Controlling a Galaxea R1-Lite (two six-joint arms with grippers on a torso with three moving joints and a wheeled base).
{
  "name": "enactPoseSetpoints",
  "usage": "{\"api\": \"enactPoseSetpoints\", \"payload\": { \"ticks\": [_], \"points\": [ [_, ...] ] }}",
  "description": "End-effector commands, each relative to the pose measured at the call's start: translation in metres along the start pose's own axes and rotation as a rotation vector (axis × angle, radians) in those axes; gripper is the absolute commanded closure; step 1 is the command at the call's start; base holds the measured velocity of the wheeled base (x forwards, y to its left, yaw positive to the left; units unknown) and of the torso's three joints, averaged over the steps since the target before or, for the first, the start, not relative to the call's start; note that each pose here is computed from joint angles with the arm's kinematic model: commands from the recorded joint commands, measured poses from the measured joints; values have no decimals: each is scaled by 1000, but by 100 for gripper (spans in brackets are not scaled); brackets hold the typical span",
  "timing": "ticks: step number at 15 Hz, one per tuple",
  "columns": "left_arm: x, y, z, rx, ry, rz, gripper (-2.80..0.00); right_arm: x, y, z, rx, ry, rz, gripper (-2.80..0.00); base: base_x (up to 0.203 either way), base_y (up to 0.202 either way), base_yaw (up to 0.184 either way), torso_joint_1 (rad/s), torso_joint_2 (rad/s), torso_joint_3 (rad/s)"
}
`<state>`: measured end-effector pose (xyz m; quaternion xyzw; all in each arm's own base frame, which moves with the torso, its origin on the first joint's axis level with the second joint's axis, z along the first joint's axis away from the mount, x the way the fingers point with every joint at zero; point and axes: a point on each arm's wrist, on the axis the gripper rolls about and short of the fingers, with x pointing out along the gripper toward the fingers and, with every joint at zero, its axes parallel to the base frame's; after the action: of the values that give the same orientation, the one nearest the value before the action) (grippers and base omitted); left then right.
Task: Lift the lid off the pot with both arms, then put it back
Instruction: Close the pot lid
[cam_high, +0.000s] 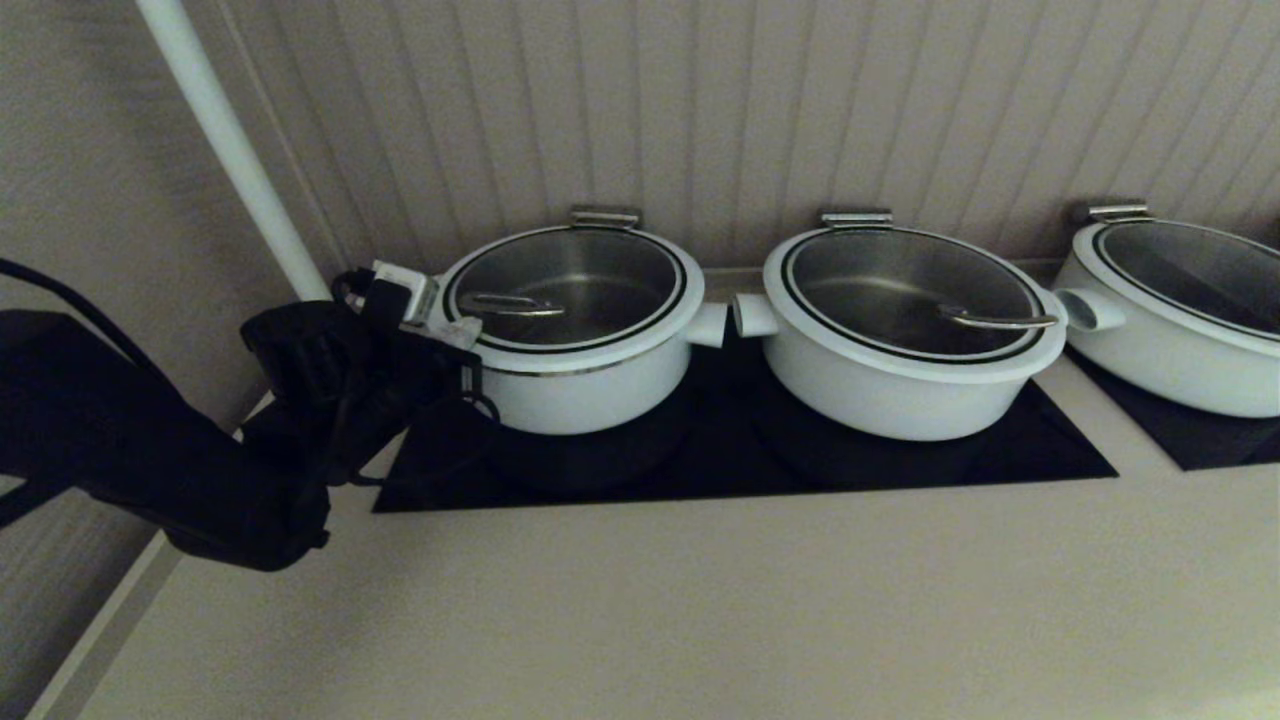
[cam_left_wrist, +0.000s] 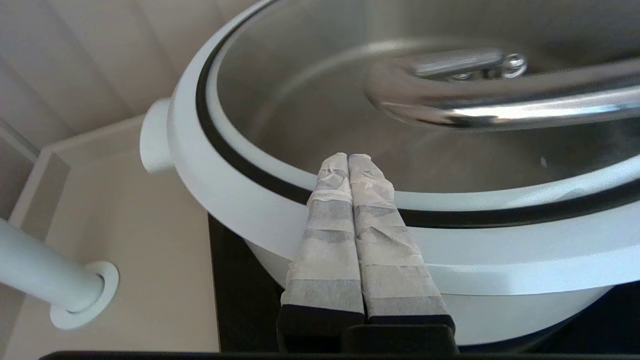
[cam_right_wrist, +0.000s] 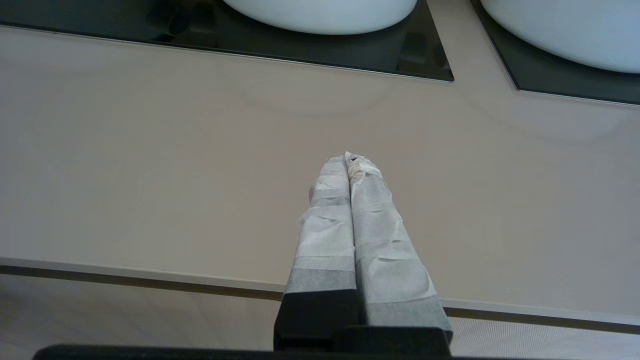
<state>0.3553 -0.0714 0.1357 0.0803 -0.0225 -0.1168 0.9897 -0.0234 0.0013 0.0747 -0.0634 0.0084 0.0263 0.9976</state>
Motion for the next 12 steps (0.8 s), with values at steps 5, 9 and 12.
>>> {"api": "enactPoseSetpoints", "payload": {
  "ticks": [5, 9, 12],
  "points": [
    [2, 0, -13, -1, 25, 3, 0, 0, 0, 0, -2, -2, -1, 0, 0, 0, 0, 0, 0, 0],
    [0, 3, -14, -1, 28, 10, 0, 0, 0, 0, -3, -2, -1, 0, 0, 0, 0, 0, 0, 0],
    [-5, 9, -14, 2, 38, 25, 0, 0, 0, 0, -3, -2, -2, 0, 0, 0, 0, 0, 0, 0]
  ]
}}
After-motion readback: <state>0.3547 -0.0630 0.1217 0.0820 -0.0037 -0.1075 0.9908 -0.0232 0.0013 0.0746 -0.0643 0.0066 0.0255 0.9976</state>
